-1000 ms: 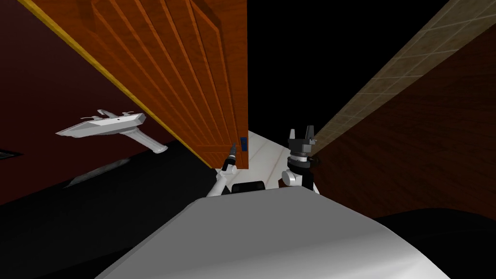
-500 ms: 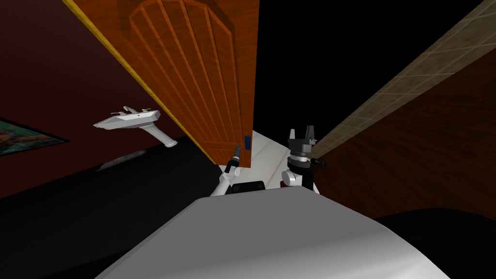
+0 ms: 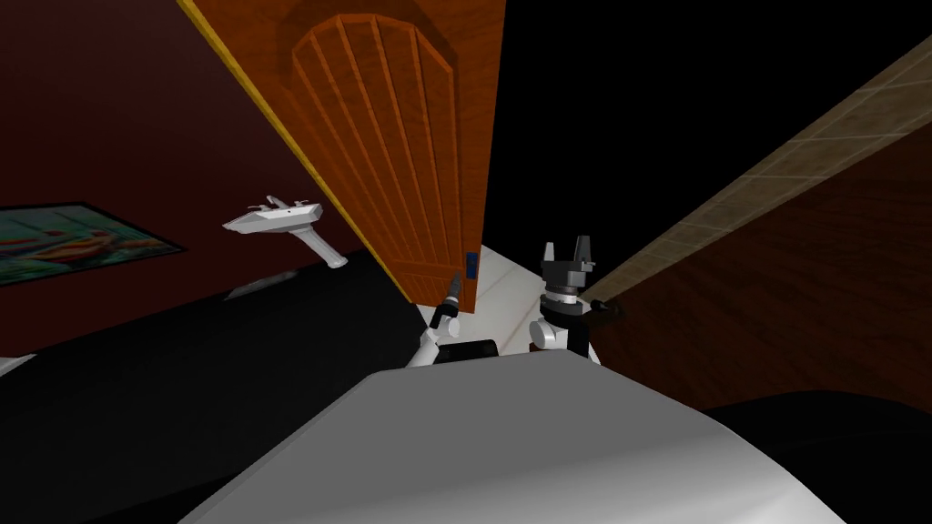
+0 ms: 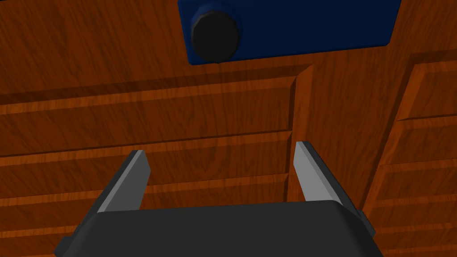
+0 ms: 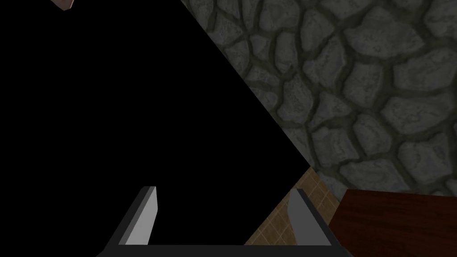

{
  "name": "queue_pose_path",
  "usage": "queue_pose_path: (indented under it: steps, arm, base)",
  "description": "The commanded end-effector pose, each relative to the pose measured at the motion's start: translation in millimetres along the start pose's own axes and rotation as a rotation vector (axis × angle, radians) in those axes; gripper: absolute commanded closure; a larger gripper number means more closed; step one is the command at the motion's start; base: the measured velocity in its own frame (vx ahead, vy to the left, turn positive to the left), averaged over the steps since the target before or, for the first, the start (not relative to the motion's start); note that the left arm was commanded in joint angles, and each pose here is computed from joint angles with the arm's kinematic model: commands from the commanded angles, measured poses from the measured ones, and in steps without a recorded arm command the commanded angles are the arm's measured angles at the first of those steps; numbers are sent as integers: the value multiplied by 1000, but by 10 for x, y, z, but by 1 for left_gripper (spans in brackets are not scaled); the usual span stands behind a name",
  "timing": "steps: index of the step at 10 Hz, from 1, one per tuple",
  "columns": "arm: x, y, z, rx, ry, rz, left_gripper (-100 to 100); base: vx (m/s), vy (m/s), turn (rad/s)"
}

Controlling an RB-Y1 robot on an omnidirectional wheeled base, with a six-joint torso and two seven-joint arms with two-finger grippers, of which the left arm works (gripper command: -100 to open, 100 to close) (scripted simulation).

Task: Push the door open

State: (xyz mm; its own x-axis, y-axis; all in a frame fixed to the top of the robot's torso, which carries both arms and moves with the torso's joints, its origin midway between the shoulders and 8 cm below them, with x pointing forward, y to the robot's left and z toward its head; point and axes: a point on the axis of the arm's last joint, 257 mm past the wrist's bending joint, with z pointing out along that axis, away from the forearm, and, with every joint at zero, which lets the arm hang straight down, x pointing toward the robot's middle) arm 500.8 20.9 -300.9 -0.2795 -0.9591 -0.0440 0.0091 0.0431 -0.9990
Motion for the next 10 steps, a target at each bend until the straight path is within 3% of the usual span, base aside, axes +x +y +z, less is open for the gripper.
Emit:
queue_pose_path:
  steps: [1, 3, 6, 10]
  arm:
    - [200, -8, -19, 1, 22, -16, -100]
    - [391, -49, -42, 3, 40, -36, -100]
    - [122, 66, -54, -10, 27, 16, -100]
    - [67, 61, -9, -9, 19, 20, -100]
  base:
    - [-67, -14, 127]
    - [-58, -19, 102]
    - [93, -21, -11]
    - [207, -76, -17]
